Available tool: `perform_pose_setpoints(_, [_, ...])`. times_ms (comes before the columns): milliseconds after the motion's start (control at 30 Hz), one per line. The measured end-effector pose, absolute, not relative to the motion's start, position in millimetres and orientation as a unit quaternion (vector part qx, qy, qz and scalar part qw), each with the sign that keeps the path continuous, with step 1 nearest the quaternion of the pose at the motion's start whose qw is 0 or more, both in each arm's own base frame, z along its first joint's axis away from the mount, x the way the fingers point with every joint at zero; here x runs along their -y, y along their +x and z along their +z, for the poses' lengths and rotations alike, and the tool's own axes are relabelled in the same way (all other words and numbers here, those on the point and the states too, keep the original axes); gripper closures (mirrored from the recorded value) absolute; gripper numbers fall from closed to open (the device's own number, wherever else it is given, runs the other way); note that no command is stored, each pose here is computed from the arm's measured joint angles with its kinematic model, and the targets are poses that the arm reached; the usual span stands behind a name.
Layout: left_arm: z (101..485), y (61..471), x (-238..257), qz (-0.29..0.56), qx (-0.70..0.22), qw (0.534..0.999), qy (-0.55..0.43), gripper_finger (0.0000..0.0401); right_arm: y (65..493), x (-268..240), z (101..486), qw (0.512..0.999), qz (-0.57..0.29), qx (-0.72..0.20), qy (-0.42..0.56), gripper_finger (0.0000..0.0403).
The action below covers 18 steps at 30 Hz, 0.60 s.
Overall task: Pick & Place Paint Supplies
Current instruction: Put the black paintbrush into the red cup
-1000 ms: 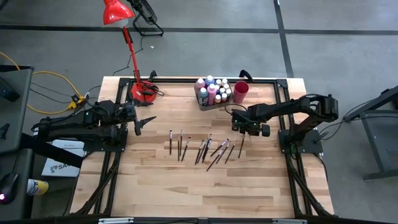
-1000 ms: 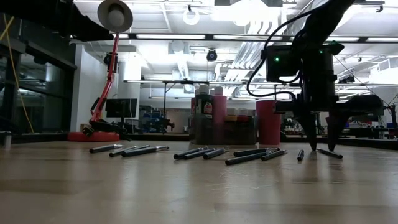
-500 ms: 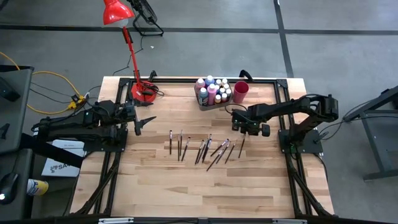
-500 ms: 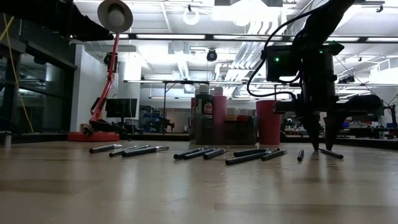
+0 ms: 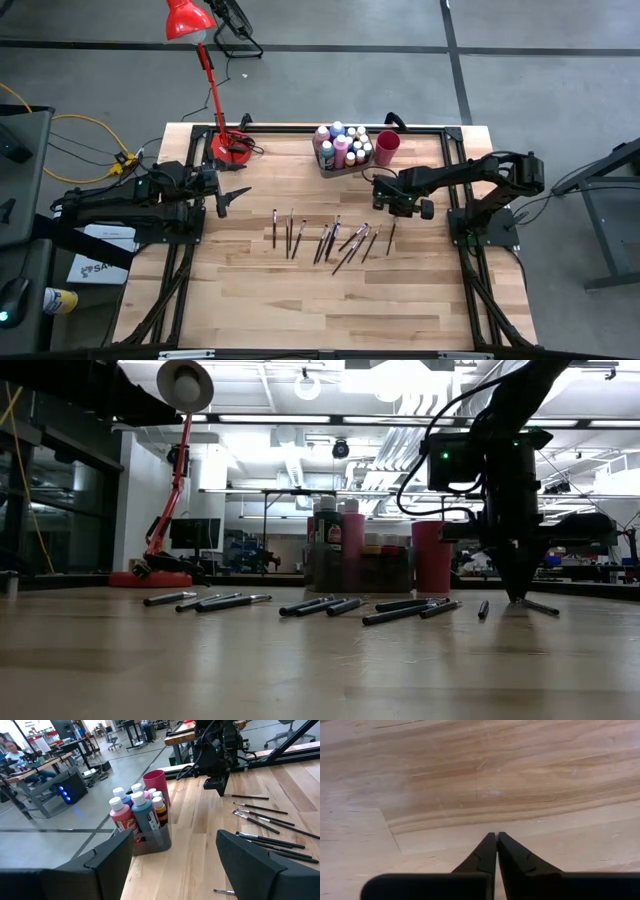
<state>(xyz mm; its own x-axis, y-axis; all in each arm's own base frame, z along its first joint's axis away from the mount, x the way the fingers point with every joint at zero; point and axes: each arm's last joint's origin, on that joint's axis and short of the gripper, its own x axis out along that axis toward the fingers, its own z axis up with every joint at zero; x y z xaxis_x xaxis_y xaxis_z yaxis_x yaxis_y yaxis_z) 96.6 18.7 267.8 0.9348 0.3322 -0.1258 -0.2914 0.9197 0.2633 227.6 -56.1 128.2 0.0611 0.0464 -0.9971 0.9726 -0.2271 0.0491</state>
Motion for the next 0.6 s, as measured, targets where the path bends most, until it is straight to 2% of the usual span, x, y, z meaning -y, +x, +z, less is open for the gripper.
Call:
perform_pose_setpoints(367, [267.8, 96.6, -18.7, 0.16, -0.084, 0.976, 0.121, 0.0124, 227.7, 54.9, 129.9, 0.447, -0.517, -0.442, 0.581, 0.0399])
perform_pose_setpoints(600, [267.9, 96.6, -18.7, 0.16, -0.083, 0.977, 0.118, 0.0124, 233.3, 53.3, 157.6, 0.514, -0.51, -0.386, 0.572, 0.0399])
